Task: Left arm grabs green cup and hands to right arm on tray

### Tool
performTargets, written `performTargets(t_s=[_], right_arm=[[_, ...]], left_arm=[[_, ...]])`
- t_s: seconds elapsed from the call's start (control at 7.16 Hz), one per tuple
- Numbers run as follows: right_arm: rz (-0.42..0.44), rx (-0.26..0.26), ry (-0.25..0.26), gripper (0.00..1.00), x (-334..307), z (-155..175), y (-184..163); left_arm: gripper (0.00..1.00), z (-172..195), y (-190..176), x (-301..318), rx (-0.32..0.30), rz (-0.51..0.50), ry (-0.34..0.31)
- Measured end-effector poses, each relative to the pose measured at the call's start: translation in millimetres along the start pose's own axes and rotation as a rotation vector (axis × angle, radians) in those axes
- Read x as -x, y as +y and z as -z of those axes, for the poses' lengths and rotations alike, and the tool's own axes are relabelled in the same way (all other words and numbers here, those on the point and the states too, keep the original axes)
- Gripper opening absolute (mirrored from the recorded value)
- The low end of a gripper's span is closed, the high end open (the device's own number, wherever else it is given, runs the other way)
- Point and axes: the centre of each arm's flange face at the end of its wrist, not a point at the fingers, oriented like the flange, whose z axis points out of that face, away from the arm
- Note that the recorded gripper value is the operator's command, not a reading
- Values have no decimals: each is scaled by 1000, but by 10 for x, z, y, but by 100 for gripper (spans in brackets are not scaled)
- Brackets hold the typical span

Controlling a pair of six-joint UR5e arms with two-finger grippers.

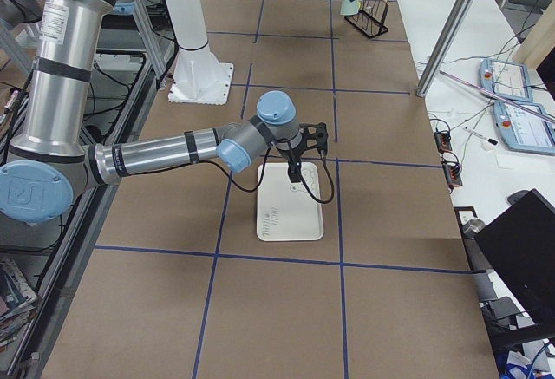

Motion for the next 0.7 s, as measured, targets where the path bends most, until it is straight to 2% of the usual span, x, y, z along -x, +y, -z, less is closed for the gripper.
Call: performTargets(t_s=[0.42,0.7], right_arm=[[-150,-109,-275,100,1018,-333,193],[-218,-124,-492,100,1674,-443,356]], left_arm=[[11,-54,882,-450,127,168,206],[11,-38,1369,-643,236,247,360]])
